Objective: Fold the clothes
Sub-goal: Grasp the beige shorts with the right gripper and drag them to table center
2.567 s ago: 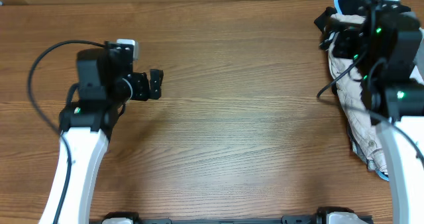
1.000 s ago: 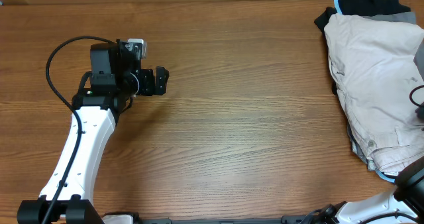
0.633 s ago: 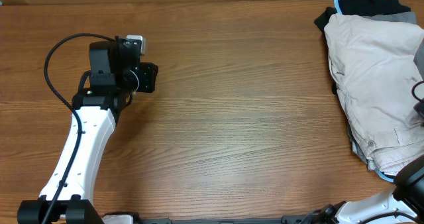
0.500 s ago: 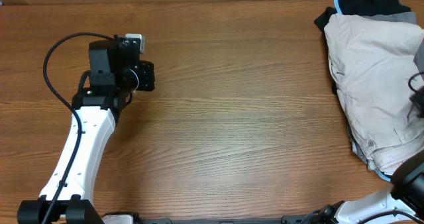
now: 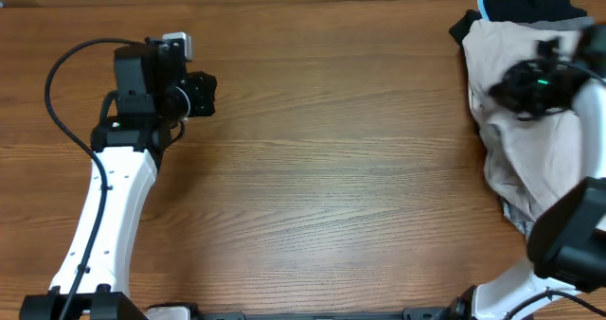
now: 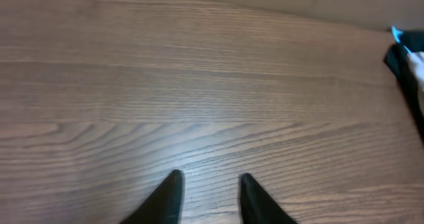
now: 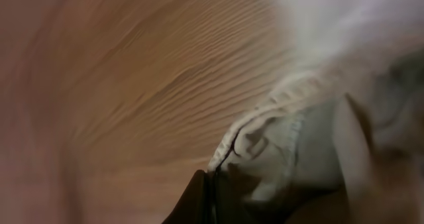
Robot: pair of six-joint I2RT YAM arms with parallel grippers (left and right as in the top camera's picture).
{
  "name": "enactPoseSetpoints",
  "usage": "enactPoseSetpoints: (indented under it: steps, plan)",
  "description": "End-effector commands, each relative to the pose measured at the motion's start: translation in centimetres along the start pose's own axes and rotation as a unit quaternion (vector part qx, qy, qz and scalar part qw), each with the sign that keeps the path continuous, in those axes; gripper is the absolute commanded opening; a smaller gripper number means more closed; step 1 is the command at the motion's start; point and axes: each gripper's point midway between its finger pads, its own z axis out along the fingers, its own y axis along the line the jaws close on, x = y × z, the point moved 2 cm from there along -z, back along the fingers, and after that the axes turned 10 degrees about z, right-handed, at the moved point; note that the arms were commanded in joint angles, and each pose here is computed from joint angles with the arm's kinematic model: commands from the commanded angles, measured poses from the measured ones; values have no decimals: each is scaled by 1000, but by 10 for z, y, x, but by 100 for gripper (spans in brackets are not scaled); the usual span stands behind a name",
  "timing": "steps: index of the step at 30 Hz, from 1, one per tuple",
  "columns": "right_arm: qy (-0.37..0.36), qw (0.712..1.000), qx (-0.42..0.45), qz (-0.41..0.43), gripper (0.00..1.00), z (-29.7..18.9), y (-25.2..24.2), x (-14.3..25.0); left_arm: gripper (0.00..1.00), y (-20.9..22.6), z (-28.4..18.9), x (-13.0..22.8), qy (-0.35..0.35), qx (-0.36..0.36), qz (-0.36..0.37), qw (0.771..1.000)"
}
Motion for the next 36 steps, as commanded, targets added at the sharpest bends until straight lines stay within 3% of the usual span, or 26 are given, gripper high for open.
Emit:
enactPoseSetpoints:
  steps: [1,7,14,20,25,26,28,31,36]
  plan:
    - [42,993,-56,-90,4,13,73,38,40,14,-22,-20,-33,-17,-10,999]
    - [89,971,-68,-212,4,59,157,115,59,55,-37,-19,-40,-58,-44,997]
    - [106,931,-98,-335,4,104,246,233,67,87,-49,-17,-48,-93,-69,992]
    - [129,895,-131,-407,4,130,279,320,72,92,-51,-14,-40,-100,-38,993]
    - [153,875,-139,-438,4,137,284,365,75,92,-51,-11,-31,-102,-15,994]
    - [154,874,-140,-440,8,136,284,368,76,92,-51,-11,-30,-102,-10,994]
    - [155,874,-141,-437,30,134,285,369,78,92,-51,-11,-30,-102,-8,994]
    - [150,889,-139,-411,53,130,286,358,80,92,-51,-12,-32,-102,-6,994]
    - [117,914,-138,-362,79,110,286,307,80,85,-49,-15,-37,-84,23,996]
